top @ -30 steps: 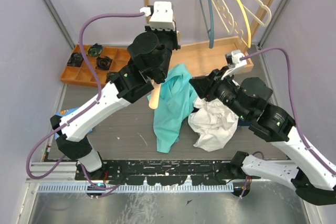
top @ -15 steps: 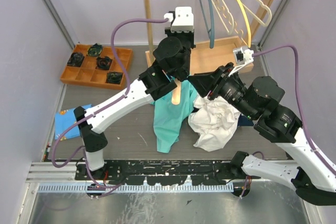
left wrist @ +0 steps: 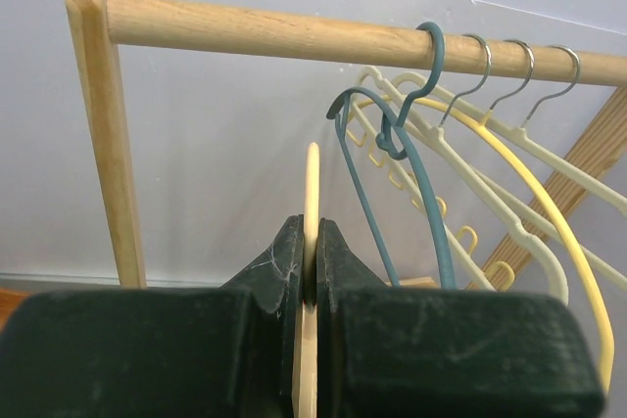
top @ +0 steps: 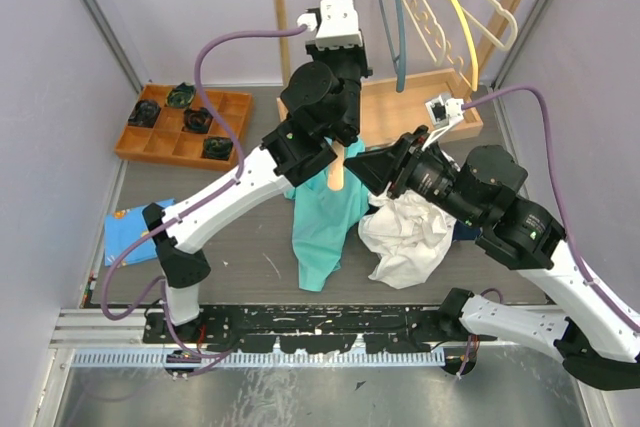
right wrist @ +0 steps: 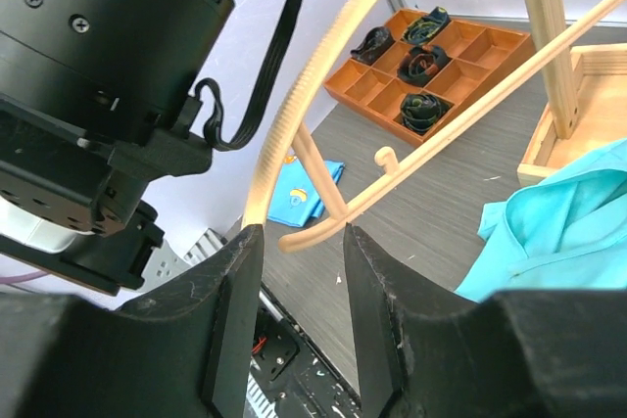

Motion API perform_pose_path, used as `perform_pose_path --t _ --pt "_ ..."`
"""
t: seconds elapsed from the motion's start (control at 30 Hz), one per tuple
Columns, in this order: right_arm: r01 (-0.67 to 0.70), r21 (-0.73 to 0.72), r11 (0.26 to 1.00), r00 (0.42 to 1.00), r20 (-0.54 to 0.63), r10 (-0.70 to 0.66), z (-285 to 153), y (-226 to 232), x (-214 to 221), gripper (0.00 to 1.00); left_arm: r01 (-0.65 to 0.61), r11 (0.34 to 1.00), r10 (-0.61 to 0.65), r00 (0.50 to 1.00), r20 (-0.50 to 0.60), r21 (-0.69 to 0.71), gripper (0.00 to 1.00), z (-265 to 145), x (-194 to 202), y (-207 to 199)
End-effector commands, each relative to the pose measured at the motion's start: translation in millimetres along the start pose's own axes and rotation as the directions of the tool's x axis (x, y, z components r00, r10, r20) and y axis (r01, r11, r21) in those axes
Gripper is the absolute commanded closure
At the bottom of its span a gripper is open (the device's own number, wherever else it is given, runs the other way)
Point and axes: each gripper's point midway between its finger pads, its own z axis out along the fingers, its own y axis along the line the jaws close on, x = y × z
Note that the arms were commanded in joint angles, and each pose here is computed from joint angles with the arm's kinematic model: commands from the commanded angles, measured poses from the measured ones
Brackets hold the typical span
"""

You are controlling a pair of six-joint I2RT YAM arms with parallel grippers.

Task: Remove the t-shirt from the hanger

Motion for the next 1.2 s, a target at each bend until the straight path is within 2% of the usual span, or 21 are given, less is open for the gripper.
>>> perform_pose_path --t 0.0,0.3,0.7,1.17 --pt "-0.017 -0.086 0.996 0.999 0.048 0.021 -0.6 18.6 -12.9 0.56 0.065 0.998 -0.064 0.997 0.036 -0.018 1.0 3.7 -8.4 -3.0" --pt "-0.07 -0.142 0.987 0.997 0.024 0.074 1.5 27.4 -4.6 0.56 0.075 0.996 -0.072 0.995 0.062 -0.043 1.0 5.4 -15.1 0.1" --pt "-0.099 -0.143 0.985 0.993 0.042 0.106 -4.5 20.1 4.0 0.57 0.089 0.994 -0.084 0.993 0.079 -0.059 1.0 3.7 -22.3 2.3" --pt "-0.117 -0.152 0.981 0.99 0.058 0.127 -6.2 19.0 5.2 0.65 0.094 0.993 -0.087 0.992 0.093 -0.066 1.0 -1.4 -30.8 3.6"
